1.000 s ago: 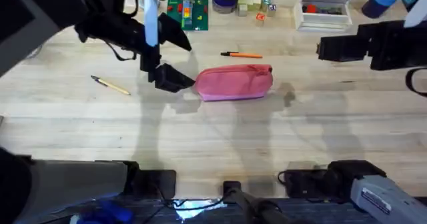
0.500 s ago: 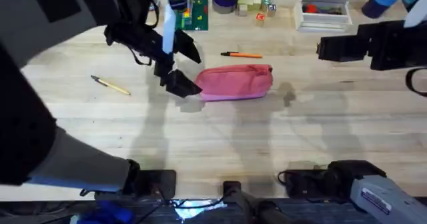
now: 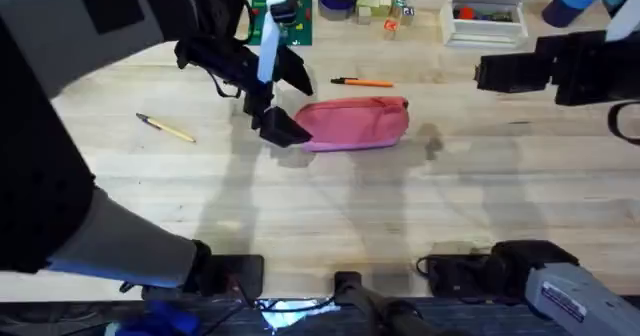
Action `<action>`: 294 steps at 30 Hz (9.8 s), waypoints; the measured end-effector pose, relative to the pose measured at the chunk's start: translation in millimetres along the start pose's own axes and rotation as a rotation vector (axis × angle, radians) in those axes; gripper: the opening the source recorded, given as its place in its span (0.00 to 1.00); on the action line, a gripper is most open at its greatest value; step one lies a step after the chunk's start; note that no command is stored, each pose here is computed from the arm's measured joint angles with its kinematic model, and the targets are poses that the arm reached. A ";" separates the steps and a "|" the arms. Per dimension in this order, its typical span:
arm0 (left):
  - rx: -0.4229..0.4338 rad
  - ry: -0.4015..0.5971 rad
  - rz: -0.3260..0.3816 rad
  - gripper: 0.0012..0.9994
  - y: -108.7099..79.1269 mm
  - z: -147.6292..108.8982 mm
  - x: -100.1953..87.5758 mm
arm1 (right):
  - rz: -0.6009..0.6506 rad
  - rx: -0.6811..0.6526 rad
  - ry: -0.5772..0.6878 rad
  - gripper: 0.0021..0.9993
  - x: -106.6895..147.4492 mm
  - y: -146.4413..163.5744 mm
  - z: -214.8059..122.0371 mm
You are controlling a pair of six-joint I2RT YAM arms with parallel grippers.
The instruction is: Unzip the bag, pick up the pens from the table one at a time and place them inside, then zip the bag closed.
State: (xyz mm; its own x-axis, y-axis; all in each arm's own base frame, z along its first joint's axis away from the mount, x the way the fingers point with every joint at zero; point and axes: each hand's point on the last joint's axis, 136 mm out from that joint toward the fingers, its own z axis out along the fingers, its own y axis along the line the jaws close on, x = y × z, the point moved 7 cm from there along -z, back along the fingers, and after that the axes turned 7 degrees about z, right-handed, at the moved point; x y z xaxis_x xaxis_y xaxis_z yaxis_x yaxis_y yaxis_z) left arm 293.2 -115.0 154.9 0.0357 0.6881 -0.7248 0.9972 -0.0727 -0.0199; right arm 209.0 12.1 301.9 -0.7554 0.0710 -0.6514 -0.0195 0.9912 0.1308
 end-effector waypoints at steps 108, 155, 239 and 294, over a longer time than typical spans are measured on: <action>0.017 0.011 -0.004 0.04 1.1 6.7 3.4 | -1.138 -0.475 0.031 1.00 19.9 78.7 32.6; 0.017 0.011 -0.004 0.04 1.1 6.7 3.4 | -1.145 -0.592 0.322 0.89 38.3 91.3 151.6; 0.012 0.002 -0.004 0.04 2.0 5.9 3.2 | -1.132 -0.515 0.149 0.03 3.1 105.7 108.4; 0.003 0.177 -0.031 0.04 1.2 0.4 25.0 | -1.060 -1.085 -0.138 0.03 -3.9 204.0 114.9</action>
State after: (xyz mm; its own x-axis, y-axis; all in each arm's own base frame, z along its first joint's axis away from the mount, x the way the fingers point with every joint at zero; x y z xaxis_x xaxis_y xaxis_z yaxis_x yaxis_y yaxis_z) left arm 295.3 -98.2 136.5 0.0159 0.8065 -0.5910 0.9978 -0.0509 -0.0426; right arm 283.2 226.8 245.2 -0.0197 -0.5277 -0.8492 -0.9993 0.0363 0.0007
